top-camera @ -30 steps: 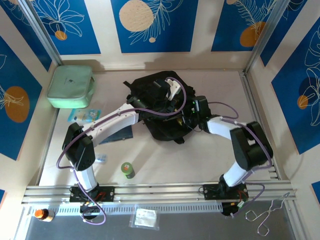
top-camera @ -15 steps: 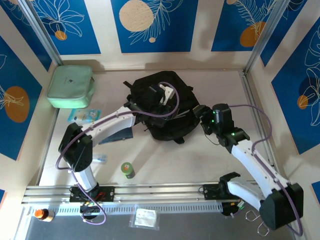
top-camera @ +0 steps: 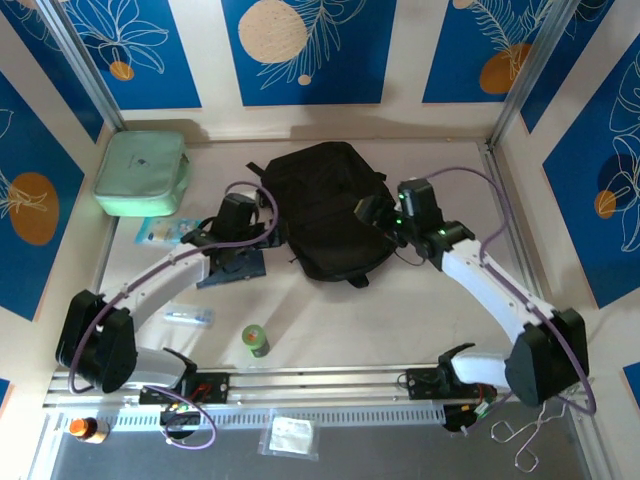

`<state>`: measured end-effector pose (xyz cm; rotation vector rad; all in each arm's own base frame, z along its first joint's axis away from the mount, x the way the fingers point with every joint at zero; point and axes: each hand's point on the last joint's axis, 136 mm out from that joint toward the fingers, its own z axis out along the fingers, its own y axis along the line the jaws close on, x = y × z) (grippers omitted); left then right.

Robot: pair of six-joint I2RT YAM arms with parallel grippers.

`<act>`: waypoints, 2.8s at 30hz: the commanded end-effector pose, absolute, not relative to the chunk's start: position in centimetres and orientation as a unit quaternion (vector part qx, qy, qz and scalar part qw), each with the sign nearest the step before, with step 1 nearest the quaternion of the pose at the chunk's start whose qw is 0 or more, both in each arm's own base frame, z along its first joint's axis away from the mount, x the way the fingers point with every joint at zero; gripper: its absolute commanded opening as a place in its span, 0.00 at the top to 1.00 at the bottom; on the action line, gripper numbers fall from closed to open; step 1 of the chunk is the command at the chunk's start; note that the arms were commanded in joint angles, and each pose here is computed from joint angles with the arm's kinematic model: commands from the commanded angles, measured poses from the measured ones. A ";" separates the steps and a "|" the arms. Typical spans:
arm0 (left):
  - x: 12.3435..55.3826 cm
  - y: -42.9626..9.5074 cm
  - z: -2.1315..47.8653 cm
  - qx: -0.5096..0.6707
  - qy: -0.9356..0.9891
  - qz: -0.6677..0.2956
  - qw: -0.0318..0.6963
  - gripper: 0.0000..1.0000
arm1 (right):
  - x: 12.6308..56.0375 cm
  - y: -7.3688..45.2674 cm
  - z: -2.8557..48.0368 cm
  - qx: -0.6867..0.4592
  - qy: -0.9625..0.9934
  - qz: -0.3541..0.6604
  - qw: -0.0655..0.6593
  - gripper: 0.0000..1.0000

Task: Pack the student bag
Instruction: Rotate the book at the middle-left of the table, then pick up the book from the middle-left of the table.

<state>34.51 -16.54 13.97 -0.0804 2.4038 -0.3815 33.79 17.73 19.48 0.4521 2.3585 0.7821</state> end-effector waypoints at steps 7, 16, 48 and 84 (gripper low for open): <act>35.6 -10.6 7.3 -0.183 0.942 -0.120 0.254 0.02 | 34.7 24.9 19.1 0.072 0.909 0.321 0.257 0.21; 40.5 -12.6 6.1 -0.154 0.948 -0.149 0.235 0.11 | 34.5 25.5 18.3 0.072 0.913 0.320 0.245 0.22; 30.8 -11.1 8.0 -0.156 0.953 -0.170 0.197 0.17 | 33.5 32.7 15.9 -0.051 0.934 0.288 0.206 0.24; 28.3 -5.3 2.3 -0.303 0.912 -0.218 0.168 0.48 | 31.1 44.5 1.2 -0.187 0.969 0.158 0.042 0.80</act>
